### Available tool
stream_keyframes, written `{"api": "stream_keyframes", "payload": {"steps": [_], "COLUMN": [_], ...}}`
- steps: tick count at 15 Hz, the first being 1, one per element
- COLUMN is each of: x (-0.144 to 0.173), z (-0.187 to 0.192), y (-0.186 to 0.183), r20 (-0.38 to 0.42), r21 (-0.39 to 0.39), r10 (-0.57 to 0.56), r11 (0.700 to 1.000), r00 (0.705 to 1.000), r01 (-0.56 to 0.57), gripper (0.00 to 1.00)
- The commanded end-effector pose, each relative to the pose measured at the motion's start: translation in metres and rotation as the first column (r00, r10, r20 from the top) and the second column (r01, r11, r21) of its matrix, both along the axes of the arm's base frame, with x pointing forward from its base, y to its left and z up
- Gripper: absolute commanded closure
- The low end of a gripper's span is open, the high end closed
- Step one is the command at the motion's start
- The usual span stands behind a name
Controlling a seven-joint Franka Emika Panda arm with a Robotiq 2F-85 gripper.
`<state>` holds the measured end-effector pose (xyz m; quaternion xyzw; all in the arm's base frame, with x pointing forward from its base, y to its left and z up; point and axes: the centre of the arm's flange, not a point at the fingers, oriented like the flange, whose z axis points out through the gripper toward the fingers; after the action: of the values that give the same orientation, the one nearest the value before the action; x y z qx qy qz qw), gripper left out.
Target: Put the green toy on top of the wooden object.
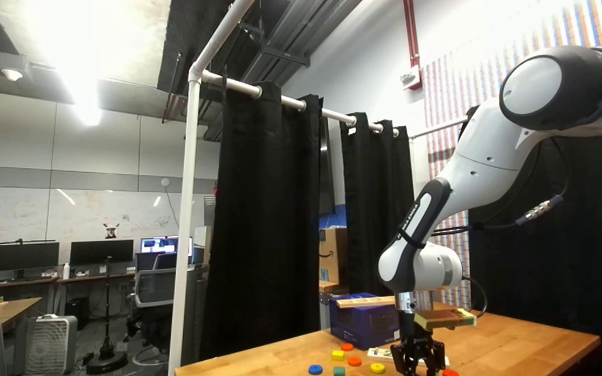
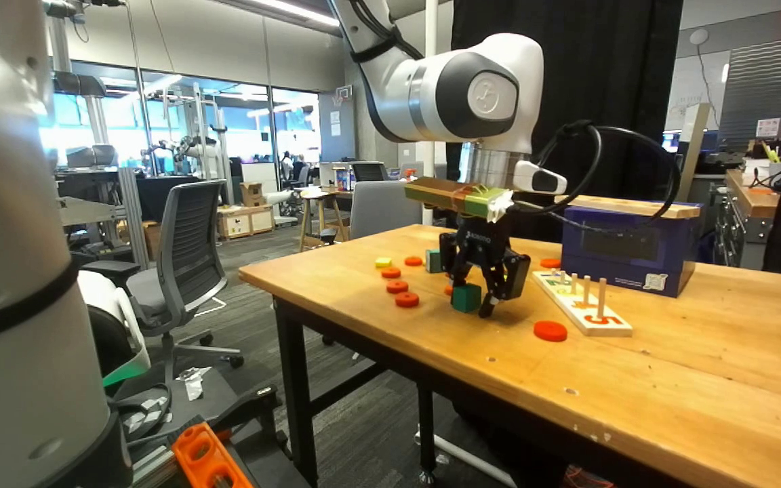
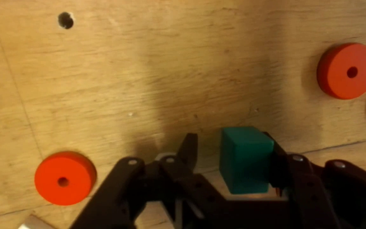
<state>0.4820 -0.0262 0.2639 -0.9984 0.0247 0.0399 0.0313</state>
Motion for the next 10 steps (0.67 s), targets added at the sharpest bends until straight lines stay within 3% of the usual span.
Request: {"api": "stream_keyframes", "payload": {"steps": [1,3,10], "x": [0.004,0.003,-0.002], "z": [-0.001,0.004,0.046], "y": [-0.001,0.001,0.006], "r20": [0.029,0.033,0.051], "r21": [0.008,0.003,-0.026], "r10": [0.008,0.012,0.024], "r11": [1.000,1.000,0.999], "r00": [1.000,0.999,0.998], "r01": [-0.008,-0.012,-0.022], "gripper": [0.79,0.92,0.90]}}
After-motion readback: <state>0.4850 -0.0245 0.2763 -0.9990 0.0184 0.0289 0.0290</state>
